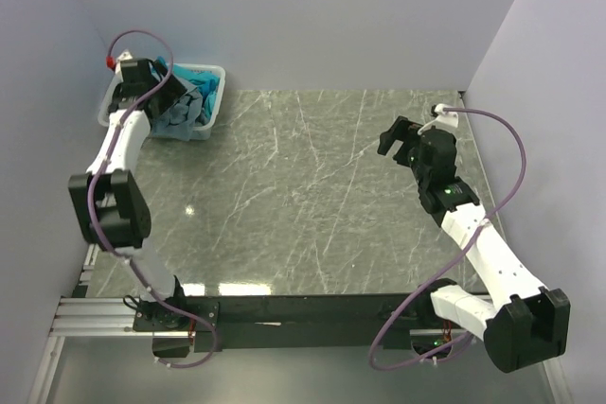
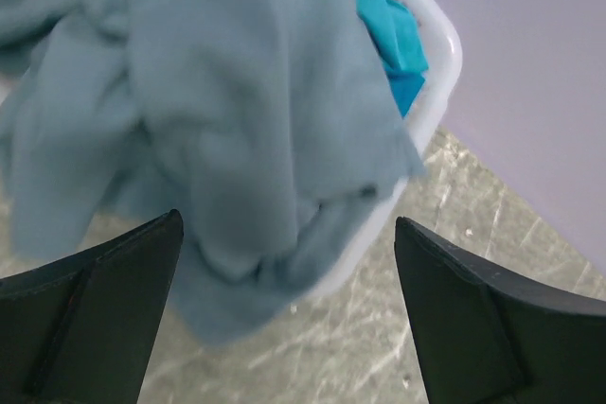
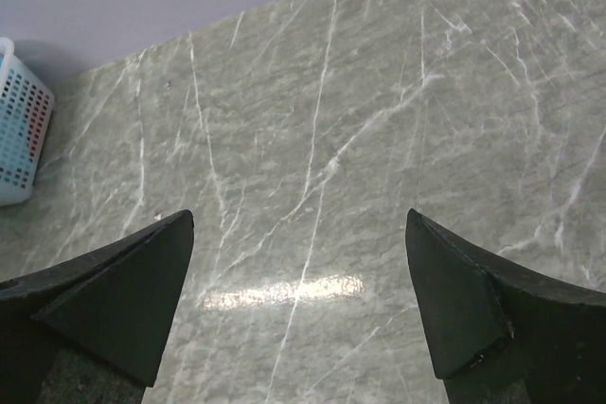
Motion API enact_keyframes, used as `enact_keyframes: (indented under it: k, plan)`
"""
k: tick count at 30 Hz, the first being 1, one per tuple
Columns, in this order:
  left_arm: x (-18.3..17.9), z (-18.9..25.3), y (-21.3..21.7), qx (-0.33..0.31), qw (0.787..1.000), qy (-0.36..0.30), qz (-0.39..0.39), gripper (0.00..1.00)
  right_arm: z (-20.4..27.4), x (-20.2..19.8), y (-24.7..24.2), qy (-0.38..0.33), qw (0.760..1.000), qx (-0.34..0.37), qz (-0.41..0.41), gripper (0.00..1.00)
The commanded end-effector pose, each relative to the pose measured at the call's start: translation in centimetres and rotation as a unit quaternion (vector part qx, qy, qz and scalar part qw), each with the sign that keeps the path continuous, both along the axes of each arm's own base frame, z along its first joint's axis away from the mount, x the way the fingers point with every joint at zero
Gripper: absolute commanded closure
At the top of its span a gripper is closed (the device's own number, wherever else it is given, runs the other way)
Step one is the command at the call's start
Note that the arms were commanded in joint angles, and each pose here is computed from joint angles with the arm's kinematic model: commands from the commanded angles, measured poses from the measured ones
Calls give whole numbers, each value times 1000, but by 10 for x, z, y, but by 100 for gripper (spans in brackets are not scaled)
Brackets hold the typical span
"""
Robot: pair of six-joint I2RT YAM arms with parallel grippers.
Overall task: Fold and stack the t-shirts
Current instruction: Grab the tshirt from the pile
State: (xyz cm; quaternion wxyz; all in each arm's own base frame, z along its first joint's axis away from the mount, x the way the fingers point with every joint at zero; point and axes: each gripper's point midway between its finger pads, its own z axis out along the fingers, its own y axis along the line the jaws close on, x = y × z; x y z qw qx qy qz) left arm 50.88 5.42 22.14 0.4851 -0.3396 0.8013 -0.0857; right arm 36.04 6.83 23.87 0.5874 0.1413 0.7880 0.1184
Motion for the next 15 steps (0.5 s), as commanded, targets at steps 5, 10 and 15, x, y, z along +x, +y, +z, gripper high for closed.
enact_keyframes:
  k: [5, 10, 15]
  plan:
    - [46, -26, 20, 39, 998, 58, -6, 1, 27, 10, -3, -28, 1000, -12, -8, 2]
    - [56, -32, 13, 35, 997, 57, -30, 37, 24, 11, -4, -22, 1000, -13, -9, 2]
    - [50, 11, 4, 30, 998, -1, -51, 100, 25, 9, -8, -19, 999, -16, -22, 2]
